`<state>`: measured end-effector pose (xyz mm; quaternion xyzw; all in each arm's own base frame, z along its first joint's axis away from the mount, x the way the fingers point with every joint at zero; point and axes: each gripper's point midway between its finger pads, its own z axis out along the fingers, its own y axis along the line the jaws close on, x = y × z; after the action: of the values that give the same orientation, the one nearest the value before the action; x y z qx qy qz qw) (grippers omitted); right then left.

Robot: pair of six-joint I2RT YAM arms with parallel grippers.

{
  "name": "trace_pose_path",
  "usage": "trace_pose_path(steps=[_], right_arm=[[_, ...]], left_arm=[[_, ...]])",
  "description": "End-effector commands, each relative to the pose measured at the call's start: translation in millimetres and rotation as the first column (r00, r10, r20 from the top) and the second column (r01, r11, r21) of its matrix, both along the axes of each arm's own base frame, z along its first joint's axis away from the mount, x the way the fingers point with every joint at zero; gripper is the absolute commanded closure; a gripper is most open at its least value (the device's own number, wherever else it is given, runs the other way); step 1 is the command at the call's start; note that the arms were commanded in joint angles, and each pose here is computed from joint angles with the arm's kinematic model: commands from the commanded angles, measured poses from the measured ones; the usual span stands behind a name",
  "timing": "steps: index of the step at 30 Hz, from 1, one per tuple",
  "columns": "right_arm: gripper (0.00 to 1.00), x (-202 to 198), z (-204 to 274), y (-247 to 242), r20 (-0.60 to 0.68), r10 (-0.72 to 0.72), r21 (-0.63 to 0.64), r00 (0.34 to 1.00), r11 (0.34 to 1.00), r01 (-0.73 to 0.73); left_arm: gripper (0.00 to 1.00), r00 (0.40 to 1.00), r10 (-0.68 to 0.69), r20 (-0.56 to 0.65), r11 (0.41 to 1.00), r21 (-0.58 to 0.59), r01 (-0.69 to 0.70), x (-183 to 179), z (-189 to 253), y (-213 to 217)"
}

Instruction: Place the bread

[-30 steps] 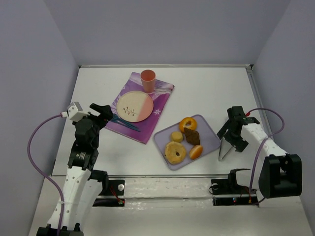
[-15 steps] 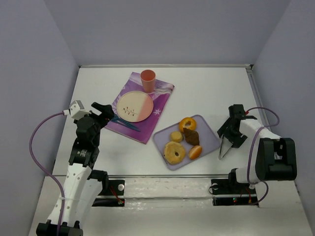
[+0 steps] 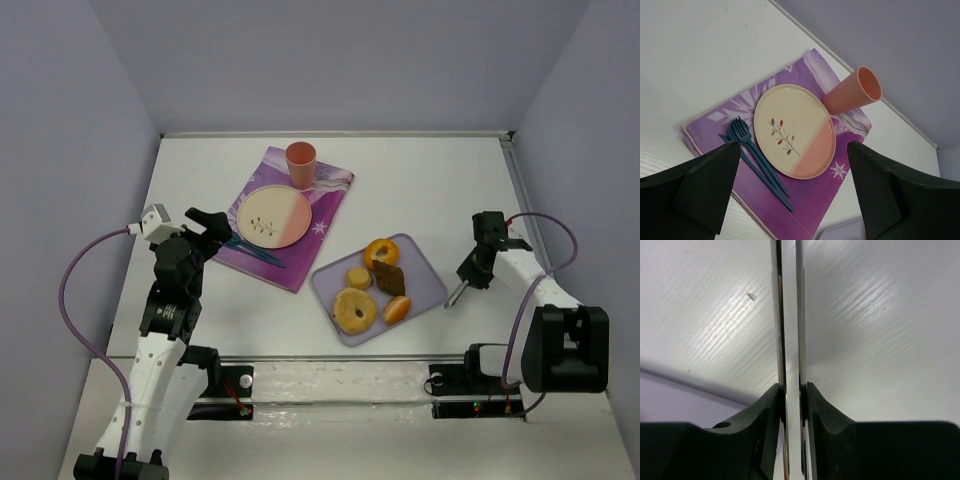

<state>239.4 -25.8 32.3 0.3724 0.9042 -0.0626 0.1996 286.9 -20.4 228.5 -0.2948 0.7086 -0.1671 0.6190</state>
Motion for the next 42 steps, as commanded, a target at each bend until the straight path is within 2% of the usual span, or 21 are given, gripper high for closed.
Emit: trace_pose_path(steps=[1,4,5,7,10,11,13,14,17,20,24,30,38,42], right_arm=[[0.72,19,64,-4,0.181,0.087,-0.053,0.98,0.996,-0.078],[0.73,30,103,21,0.324,0.212,0.007,0.922,0.974,-0.227],[0.73,31,125,33,0.388,0.273,0.021,0.88,0.952,-0.305],[0.72,29,144,51,0.435,0.345,0.033,0.832,0.917,-0.397],[0.71,17,167,85,0.475,0.469,0.043,0.745,0.833,-0.552],[0.71,6,168,104,0.462,0.524,0.059,0.715,0.787,-0.615],[0.71,-3,175,120,0.458,0.554,0.073,0.696,0.756,-0.65],[0.71,-17,172,129,0.426,0.581,0.099,0.693,0.732,-0.674],[0.71,-34,172,132,0.383,0.556,0.163,0.738,0.745,-0.647],[0.66,-68,167,136,0.294,0.574,0.27,0.764,0.717,-0.643],[0.6,-98,162,137,0.214,0.611,0.342,0.762,0.684,-0.645],[0.52,-115,156,148,0.198,0.644,0.427,0.739,0.622,-0.656],[0.48,-129,162,144,0.133,0.657,0.462,0.742,0.622,-0.633],[0.48,-132,163,137,0.086,0.646,0.447,0.759,0.655,-0.608]], left_arm=[[0.01,0.999,0.011,0.052,1.0,0.009,-0.011,2,11,4],[0.01,0.999,0.008,0.052,1.0,0.008,-0.008,2,10,3],[0.01,0.999,0.003,0.053,1.0,0.007,-0.004,2,11,2],[0.01,0.999,-0.006,0.052,1.0,0.006,0.005,2,11,0],[0.01,0.999,-0.012,0.05,1.0,0.005,0.011,3,10,-1],[0.01,0.999,-0.012,0.05,1.0,0.005,0.012,3,10,-1],[0.01,0.999,-0.015,0.044,1.0,0.008,0.015,4,10,-1],[0.01,0.999,-0.014,0.043,1.0,0.01,0.014,4,10,-1],[0.01,0.999,-0.017,0.048,1.0,0.009,0.017,3,11,-1],[0.01,0.998,-0.019,0.06,1.0,0.004,0.019,2,14,-2],[0.01,0.998,-0.036,0.06,0.999,0.001,0.036,3,11,-5],[0.01,0.997,-0.05,0.065,0.999,0.0,0.05,3,13,-7],[0.01,0.996,-0.046,0.073,0.999,-0.003,0.046,1,14,-7],[0.01,0.996,-0.044,0.073,0.999,-0.003,0.045,2,14,-7]])
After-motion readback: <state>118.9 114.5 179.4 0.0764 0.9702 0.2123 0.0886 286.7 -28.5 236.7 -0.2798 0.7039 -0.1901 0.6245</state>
